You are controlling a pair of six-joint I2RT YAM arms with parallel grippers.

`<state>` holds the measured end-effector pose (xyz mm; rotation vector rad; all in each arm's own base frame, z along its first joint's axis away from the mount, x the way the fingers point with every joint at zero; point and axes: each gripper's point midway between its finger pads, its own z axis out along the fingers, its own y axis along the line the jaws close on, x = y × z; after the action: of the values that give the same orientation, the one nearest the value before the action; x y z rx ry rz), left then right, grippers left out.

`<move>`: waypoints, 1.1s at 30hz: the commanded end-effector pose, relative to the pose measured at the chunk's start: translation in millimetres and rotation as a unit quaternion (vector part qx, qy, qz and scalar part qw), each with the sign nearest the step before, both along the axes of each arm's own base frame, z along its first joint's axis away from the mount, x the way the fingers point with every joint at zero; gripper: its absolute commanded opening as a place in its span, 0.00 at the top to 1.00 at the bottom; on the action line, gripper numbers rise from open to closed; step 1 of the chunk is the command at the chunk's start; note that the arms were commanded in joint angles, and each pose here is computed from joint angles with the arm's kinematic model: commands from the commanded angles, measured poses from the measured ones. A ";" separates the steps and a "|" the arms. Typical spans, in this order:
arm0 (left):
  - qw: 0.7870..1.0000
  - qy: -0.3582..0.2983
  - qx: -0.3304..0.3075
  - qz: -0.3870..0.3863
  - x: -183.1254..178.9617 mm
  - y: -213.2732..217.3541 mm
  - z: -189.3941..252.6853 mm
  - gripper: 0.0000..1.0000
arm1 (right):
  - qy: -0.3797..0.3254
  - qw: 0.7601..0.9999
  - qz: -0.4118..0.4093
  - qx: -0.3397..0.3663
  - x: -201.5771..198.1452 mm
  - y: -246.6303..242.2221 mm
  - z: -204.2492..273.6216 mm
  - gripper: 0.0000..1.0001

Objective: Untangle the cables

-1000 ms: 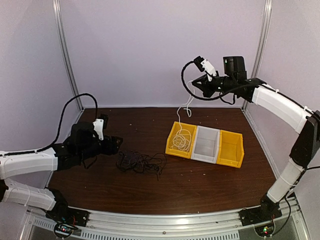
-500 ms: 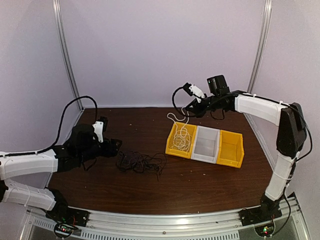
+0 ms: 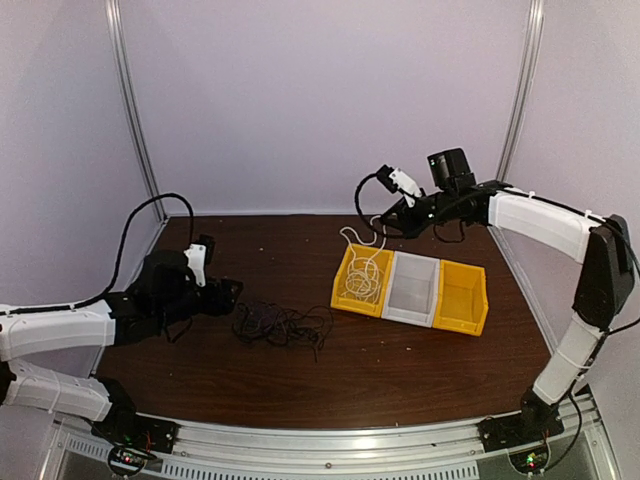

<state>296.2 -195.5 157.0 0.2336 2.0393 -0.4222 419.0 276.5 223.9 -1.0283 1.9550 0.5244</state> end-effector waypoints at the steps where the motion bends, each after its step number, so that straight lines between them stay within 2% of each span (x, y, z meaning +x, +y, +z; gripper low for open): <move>1: 1.000 -0.016 0.000 0.002 5.0 -1.9 4.7 0.25 | -0.044 0.999 -0.005 0.018 -15.2 -10.8 47.6 1.00; 8: 1.000 -0.014 -0.002 -0.001 5.9 -4.6 3.8 0.25 | -0.001 1.000 0.007 0.005 -39.7 -17.8 19.7 1.00; 15: 1.000 -0.011 -0.002 0.002 1.8 -0.6 0.9 0.25 | -0.004 1.000 0.013 0.025 -60.7 -21.9 37.0 1.00; 24: 1.000 -0.015 -0.005 0.005 0.1 2.4 2.2 0.25 | 0.065 0.997 0.048 0.005 -95.1 -20.7 3.5 1.00; 33: 1.000 -0.008 -0.012 -0.004 1.9 -4.7 2.2 0.25 | 0.097 0.992 0.082 0.009 -85.0 7.4 -11.0 1.00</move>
<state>295.3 -195.1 151.0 0.2372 2.0501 -0.4183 329.7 268.3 208.5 -1.1331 2.0594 0.6888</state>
